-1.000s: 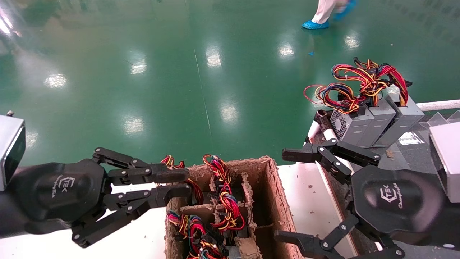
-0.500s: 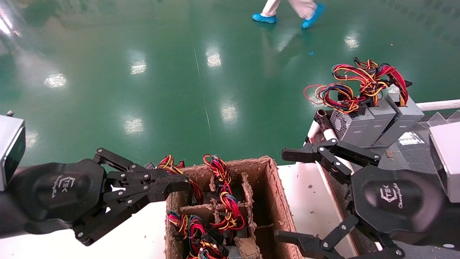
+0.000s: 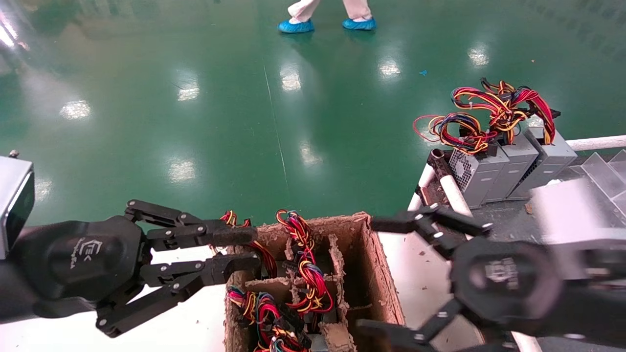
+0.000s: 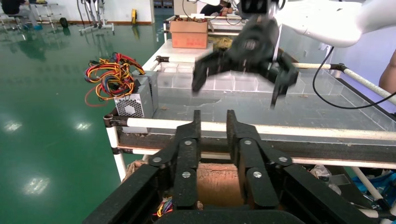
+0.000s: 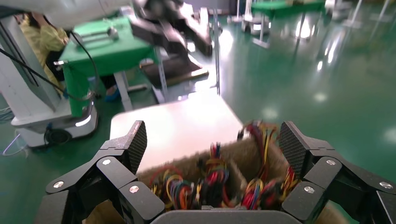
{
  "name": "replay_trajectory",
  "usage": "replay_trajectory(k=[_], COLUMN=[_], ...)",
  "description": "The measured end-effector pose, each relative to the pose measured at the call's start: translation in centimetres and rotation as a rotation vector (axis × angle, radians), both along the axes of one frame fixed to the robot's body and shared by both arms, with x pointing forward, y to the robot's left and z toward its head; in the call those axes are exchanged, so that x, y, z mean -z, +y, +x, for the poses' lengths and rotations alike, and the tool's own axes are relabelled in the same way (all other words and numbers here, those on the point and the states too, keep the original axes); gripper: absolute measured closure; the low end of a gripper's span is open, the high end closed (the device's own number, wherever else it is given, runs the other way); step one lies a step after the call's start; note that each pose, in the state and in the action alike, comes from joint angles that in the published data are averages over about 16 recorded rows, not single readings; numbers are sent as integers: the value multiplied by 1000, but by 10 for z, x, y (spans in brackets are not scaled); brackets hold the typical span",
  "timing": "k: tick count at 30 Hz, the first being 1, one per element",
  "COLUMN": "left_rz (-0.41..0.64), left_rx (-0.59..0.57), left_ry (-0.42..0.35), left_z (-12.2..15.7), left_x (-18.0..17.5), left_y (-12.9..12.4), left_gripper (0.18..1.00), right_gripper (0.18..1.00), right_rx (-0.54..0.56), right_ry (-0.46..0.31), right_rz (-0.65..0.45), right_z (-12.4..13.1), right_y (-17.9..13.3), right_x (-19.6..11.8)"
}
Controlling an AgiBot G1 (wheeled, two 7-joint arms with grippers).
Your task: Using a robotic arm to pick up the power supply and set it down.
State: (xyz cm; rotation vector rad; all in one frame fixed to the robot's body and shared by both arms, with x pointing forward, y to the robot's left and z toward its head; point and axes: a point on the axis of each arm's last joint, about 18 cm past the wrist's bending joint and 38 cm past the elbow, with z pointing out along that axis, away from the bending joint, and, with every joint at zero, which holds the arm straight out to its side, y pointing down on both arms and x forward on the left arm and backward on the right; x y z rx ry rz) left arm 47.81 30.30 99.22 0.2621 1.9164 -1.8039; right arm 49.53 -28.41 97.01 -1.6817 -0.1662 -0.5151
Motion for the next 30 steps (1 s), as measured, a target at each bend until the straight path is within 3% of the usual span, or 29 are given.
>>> replay_trajectory(k=[9,30], left_rz=[0,-1], left_rx=[0,-1], left_ry=[0,0], left_z=[0,0], left_x=[0,0], left_y=[0,0], left_gripper=[780,319], right_gripper=[178,178], right_rx=[25,-97], right_ry=[89,197], right_rz=[-110,-303], right_z=[18,19], right_y=[24,73], right_x=[29,86])
